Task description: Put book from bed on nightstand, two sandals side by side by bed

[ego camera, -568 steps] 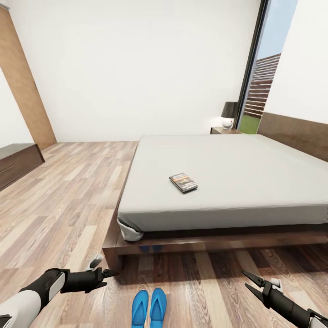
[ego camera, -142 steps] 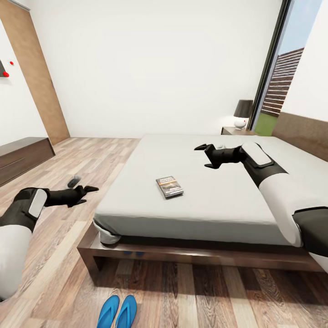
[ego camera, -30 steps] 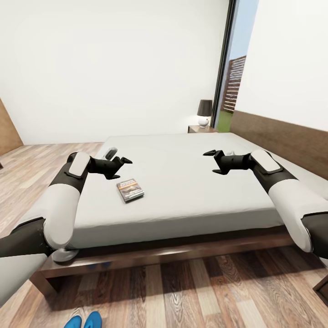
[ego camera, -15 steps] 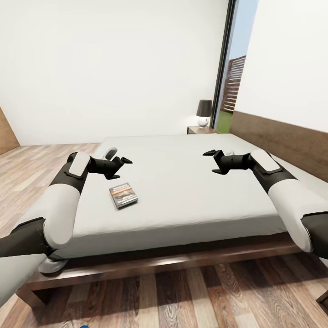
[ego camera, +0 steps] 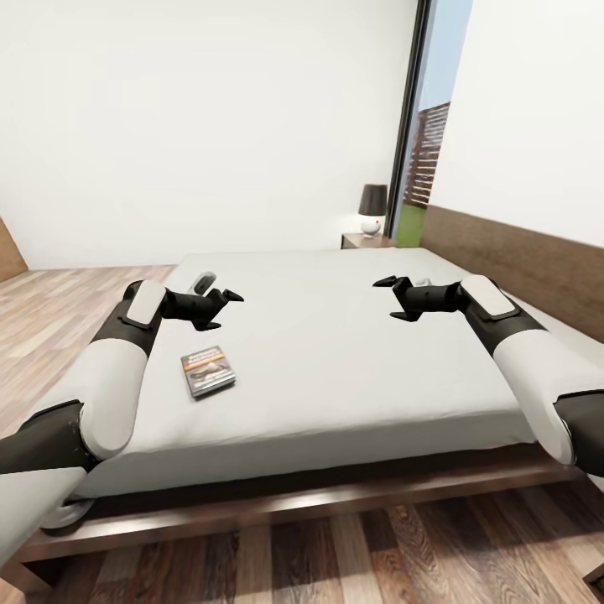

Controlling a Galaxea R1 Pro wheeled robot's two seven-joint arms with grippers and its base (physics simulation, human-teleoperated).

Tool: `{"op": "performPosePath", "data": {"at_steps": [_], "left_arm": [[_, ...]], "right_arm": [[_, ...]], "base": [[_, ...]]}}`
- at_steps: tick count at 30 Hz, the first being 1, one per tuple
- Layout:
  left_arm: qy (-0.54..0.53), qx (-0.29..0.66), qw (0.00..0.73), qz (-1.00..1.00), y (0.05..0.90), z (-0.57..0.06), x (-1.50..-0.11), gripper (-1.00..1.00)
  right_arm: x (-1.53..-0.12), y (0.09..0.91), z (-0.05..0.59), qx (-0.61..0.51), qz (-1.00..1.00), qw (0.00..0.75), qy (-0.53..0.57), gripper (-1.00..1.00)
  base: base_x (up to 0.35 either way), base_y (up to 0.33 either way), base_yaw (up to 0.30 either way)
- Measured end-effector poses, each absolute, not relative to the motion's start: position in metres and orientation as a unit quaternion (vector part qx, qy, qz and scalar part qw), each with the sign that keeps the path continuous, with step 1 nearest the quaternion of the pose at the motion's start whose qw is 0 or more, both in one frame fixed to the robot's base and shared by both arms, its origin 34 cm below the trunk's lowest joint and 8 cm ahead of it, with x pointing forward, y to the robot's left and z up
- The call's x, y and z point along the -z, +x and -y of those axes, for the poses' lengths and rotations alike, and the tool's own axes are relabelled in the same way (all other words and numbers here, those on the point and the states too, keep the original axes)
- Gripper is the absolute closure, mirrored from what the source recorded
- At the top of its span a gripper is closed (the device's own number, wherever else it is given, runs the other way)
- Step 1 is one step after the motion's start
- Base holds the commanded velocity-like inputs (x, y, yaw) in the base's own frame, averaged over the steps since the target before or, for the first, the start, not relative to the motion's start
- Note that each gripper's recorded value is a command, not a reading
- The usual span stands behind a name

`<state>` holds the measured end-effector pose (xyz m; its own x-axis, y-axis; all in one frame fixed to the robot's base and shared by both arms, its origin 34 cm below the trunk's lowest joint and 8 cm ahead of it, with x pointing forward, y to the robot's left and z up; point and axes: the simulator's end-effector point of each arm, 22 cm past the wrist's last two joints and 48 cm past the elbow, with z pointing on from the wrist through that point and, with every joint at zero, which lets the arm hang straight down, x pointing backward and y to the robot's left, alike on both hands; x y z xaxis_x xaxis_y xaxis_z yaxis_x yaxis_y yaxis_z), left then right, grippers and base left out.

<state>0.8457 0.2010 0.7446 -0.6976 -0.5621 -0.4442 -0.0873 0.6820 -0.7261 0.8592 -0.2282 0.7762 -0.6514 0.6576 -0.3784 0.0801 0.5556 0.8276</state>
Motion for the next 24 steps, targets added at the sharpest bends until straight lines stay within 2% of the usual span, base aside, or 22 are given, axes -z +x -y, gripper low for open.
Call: {"op": "performPosePath", "data": {"at_steps": [8,24], "left_arm": [[-0.191,0.35,0.339,-0.852,0.8458,-0.2018,-0.7445,-1.0],[-0.193,0.347,0.34,-0.852,0.8459,-0.2066,-0.7441,-1.0]], "right_arm": [[-0.7764,0.8591,0.2279,-0.414,-0.809,0.35,0.228,-1.0],[-0.7762,0.859,0.2276,-0.415,-0.809,0.349,0.228,-1.0]], "base": [[0.158,-0.085,0.0],[0.158,-0.01,0.0]]}}
